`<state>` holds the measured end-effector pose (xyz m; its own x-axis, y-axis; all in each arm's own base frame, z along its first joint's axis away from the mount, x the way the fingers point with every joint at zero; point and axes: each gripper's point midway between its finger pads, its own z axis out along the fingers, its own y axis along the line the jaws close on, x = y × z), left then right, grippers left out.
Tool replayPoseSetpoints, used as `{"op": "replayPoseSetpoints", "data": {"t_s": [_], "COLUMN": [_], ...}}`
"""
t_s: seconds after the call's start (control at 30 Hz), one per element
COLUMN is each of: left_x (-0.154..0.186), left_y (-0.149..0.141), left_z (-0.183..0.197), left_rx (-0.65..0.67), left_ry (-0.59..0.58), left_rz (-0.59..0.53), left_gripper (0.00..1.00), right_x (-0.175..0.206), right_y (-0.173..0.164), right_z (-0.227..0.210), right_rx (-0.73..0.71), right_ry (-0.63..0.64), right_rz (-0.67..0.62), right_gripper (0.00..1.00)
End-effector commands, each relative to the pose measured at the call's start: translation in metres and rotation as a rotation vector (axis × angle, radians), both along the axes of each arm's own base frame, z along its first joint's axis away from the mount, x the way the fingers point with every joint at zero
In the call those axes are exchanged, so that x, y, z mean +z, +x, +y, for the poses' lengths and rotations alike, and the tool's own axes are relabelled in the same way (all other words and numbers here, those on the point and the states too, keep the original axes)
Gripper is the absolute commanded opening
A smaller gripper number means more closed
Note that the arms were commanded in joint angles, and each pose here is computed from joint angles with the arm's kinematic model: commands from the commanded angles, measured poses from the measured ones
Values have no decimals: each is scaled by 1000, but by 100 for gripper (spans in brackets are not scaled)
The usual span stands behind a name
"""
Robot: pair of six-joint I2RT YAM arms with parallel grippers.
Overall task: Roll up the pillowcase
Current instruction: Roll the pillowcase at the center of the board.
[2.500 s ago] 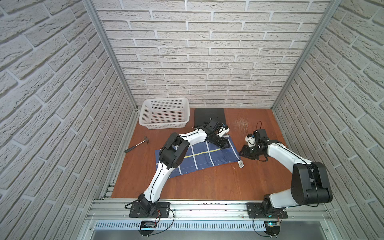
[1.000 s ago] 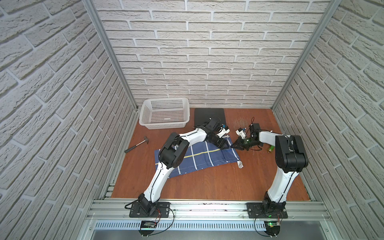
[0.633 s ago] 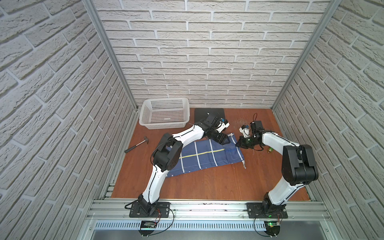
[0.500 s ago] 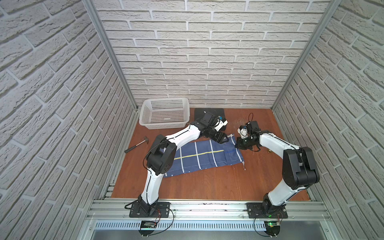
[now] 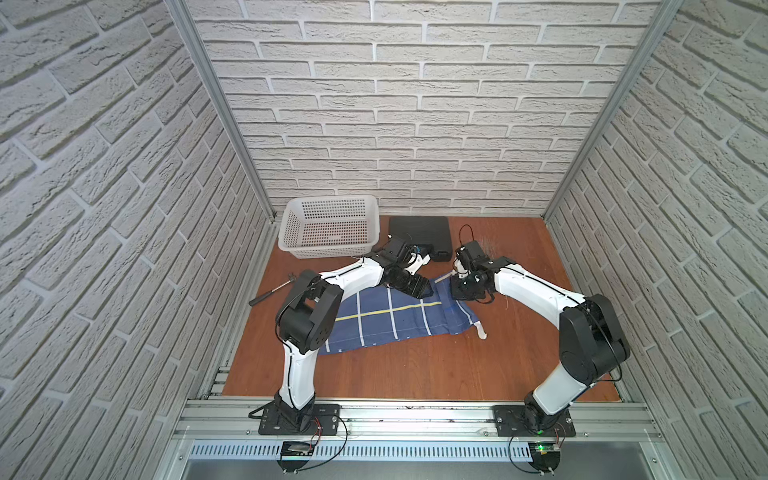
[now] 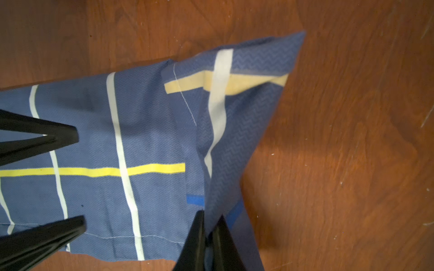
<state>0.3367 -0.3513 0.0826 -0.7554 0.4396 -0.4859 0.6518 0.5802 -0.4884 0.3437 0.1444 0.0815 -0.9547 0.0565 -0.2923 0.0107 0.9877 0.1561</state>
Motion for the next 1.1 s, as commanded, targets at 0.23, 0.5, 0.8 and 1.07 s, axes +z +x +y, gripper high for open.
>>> {"op": "replayPoseSetpoints", "data": {"t_s": [0.23,0.5,0.8,1.07], "left_x": [25,29,28,31], "left_y": [-1,-9,-25,-33], "left_z": [11,24,43,47], "left_rx": [11,30,60,76], "left_ry": [-41,-30,-7,-19], "left_rz": [-49,-50,-27,-19], "left_gripper": [73,73,73,73], "right_x": [2,-7,-23,-32], "right_y": [6,13,20,17], "right_z": [42,77,112,138], "right_rx": [20,67,105,144], "right_ry": [17,76,177,263], "right_rz": [-8,8,31,60], "right_gripper": [15,16,16,16]}}
